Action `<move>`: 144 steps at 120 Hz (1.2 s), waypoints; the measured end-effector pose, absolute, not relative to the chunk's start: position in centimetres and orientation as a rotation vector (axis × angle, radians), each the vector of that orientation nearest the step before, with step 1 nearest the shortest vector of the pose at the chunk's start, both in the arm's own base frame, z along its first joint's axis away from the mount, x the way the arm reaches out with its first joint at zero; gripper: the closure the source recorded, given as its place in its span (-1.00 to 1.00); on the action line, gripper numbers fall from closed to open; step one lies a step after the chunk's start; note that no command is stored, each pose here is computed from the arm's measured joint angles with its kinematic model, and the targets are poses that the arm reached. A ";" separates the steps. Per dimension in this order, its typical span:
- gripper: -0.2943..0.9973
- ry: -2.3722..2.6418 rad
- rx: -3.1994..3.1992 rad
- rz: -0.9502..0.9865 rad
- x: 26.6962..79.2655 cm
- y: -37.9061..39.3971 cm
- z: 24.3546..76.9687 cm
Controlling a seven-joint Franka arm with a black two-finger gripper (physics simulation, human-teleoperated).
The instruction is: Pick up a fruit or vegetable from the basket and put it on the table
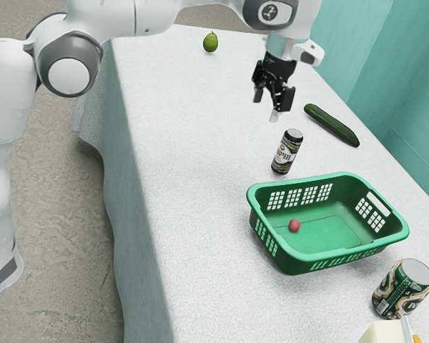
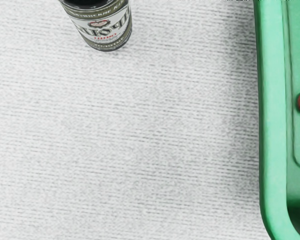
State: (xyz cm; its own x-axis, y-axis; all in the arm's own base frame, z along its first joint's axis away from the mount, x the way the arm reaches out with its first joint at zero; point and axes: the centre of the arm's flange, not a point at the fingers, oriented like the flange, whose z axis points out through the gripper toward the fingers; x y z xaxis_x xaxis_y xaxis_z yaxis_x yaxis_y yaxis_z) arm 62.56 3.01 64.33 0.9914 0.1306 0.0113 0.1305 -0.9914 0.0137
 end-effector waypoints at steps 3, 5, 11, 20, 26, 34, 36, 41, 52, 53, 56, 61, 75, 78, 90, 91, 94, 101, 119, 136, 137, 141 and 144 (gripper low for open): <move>-0.54 0.196 3.122 0.022 62.6 3.0 64.3; -0.54 0.191 3.122 0.024 62.6 3.0 64.3; -0.54 0.176 3.122 0.029 62.7 3.0 64.3; -0.54 0.155 3.123 0.034 62.8 3.0 64.3; -0.54 0.124 3.123 0.041 63.1 3.0 64.3; -0.54 0.030 3.120 0.058 63.5 2.5 64.2; -0.54 0.005 3.116 0.062 63.5 2.4 64.2; -0.54 -0.075 3.108 0.080 63.6 1.9 64.4; -0.54 -0.342 3.086 0.119 63.5 -2.0 65.1; -0.54 -0.366 3.084 0.121 63.5 -2.3 65.1; -0.54 -0.432 3.076 0.125 63.5 -3.0 65.1; -0.54 -0.554 3.054 0.133 63.6 -4.5 65.0; -0.54 -0.937 2.980 0.150 63.6 -9.5 64.6; -0.54 -1.011 2.958 0.143 63.7 -10.3 64.1; -0.54 -1.261 2.856 0.117 64.3 -13.1 62.1; -0.54 -1.278 2.848 0.117 64.3 -13.3 62.1; -0.54 -1.328 2.826 0.119 64.3 -13.7 62.0; -0.54 -1.425 2.784 0.122 64.1 -14.3 62.0; -0.54 -1.597 2.747 0.078 64.5 -14.9 60.8; -0.54 -1.710 2.685 0.050 64.8 -15.5 59.7; -0.54 -1.718 2.678 0.049 64.9 -15.6 59.6; -0.54 -1.745 2.654 0.045 65.1 -15.9 59.1; -0.54 -1.766 2.635 0.041 65.2 -16.1 58.7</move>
State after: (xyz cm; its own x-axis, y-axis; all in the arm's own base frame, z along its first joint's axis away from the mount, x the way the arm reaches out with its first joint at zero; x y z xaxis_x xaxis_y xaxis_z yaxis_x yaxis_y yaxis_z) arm 65.22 -16.13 58.67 0.3801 -0.9249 0.0048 -0.9241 -0.3800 -0.0396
